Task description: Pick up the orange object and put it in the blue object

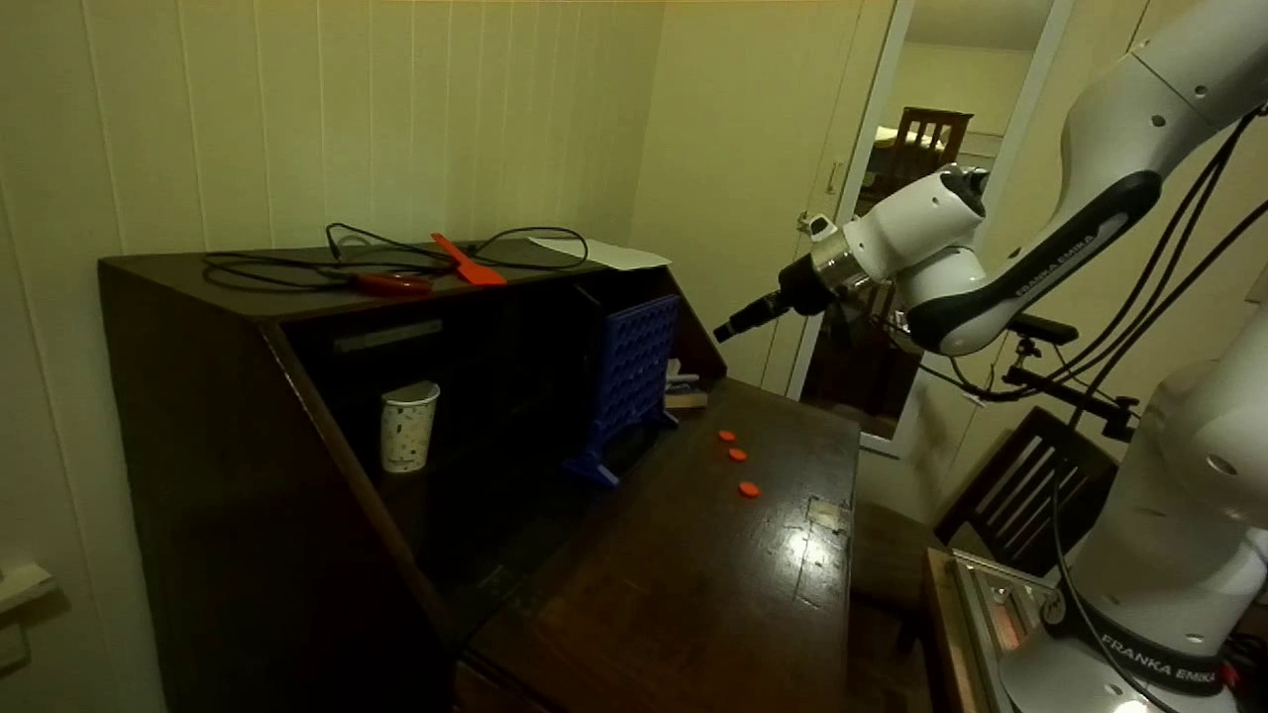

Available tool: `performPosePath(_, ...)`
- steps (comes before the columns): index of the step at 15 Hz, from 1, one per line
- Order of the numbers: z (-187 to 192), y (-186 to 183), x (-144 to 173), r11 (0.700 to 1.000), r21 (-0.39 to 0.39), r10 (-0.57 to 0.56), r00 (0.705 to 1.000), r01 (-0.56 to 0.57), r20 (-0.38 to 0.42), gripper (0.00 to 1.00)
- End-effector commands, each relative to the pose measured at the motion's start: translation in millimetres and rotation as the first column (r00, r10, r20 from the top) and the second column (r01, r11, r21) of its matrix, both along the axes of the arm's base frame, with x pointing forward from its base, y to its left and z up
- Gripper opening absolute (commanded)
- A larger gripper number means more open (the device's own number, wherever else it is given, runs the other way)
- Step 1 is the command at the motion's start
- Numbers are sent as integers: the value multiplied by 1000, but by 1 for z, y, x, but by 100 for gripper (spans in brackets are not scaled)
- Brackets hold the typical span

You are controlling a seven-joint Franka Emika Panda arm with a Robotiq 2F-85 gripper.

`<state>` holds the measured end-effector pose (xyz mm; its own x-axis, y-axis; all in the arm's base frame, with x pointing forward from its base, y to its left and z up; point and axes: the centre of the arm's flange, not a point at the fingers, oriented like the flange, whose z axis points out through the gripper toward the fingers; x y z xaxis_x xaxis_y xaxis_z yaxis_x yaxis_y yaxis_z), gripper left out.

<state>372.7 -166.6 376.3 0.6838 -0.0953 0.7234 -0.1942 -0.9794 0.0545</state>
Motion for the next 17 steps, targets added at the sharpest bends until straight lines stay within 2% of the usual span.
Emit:
performPosePath(1, 28, -6, -16, 999, 24, 30, 994, -28, -109, 100)
performPosePath(9, -12, -2, -32, 998, 30, 56, 960, -49, -273, 100)
performPosePath(15, -23, -8, -39, 999, 16, 40, 947, -37, -319, 100)
performPosePath(16, -96, 3, -35, 999, 0, 42, 959, -44, -281, 100)
performPosePath(17, -97, 4, -36, 999, 0, 41, 958, -43, -285, 100)
